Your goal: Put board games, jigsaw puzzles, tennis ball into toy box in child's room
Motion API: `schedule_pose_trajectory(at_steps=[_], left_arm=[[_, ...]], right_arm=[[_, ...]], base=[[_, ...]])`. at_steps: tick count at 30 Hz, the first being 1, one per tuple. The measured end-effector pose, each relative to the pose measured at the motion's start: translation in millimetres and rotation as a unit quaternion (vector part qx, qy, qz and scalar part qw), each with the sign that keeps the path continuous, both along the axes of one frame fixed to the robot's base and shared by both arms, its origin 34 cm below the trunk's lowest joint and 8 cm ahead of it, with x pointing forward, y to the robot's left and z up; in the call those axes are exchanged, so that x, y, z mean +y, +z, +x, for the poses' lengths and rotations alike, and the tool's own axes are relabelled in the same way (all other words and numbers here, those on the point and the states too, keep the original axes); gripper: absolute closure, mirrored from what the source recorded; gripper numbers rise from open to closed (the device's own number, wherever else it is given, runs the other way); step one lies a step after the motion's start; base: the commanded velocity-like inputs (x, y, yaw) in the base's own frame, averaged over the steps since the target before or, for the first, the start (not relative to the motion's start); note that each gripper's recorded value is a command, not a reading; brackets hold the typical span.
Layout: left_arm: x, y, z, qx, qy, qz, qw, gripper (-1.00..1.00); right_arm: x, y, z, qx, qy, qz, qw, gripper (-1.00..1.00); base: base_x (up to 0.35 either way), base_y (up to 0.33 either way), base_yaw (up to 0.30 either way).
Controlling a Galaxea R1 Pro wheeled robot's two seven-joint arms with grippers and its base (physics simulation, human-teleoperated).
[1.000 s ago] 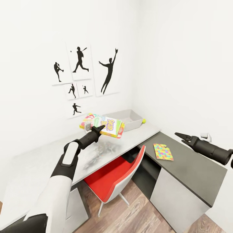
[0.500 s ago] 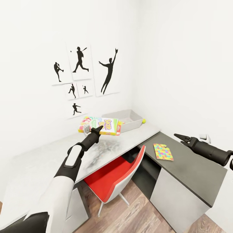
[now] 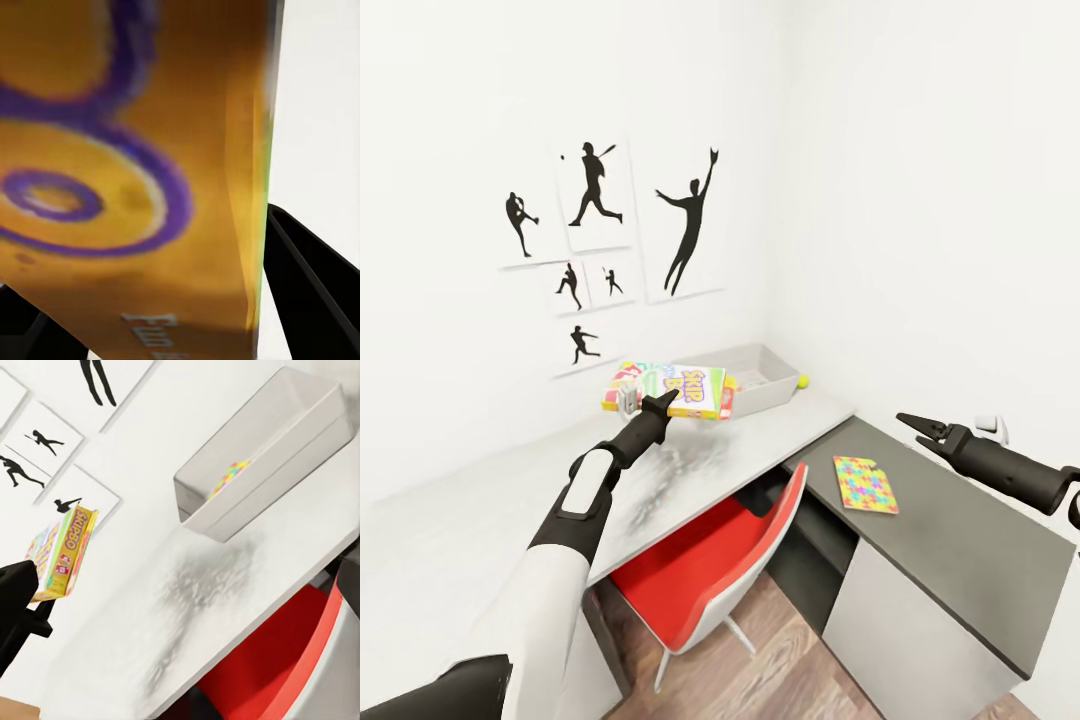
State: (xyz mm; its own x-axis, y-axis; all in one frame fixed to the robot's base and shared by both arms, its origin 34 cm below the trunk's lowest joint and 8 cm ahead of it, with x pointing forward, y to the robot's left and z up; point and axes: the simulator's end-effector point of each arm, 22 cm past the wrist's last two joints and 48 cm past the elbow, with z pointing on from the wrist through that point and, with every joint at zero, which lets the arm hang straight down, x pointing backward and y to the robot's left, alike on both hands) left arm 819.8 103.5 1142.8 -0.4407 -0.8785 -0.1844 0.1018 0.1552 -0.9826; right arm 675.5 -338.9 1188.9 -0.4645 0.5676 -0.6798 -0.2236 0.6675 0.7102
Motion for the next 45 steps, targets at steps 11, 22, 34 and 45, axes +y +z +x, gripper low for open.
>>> schedule_pose_trajectory(at_steps=[11,22,34,45], left_arm=[[0.2,3.7,-0.9,-0.003,0.000,0.000,1.0000,1.00],[0.0,4.3,-0.8,-0.003,0.000,0.001,1.0000,1.00],[0.1,4.6,-1.0,-0.003,0.000,0.000,1.0000,1.00],[0.2,4.5,-0.9,-0.003,0.000,0.000,1.0000,1.00]], right_arm=[[0.3,3.7,-1.1,-0.003,0.000,0.000,1.0000,-1.00],[-0.4,5.6,-1.5,-0.006,0.000,-0.001,1.0000,-1.00],[0.6,5.8,-1.7,-0.006,0.001,0.001,1.0000,-1.00],[0.8,5.7,-1.4,-0.006,0.001,0.001,1.0000,-1.00]], base=[[0.234,-0.122,0.158],[0.174,-0.199,0.025],[0.247,-0.026,0.000],[0.200,-0.109,0.105]])
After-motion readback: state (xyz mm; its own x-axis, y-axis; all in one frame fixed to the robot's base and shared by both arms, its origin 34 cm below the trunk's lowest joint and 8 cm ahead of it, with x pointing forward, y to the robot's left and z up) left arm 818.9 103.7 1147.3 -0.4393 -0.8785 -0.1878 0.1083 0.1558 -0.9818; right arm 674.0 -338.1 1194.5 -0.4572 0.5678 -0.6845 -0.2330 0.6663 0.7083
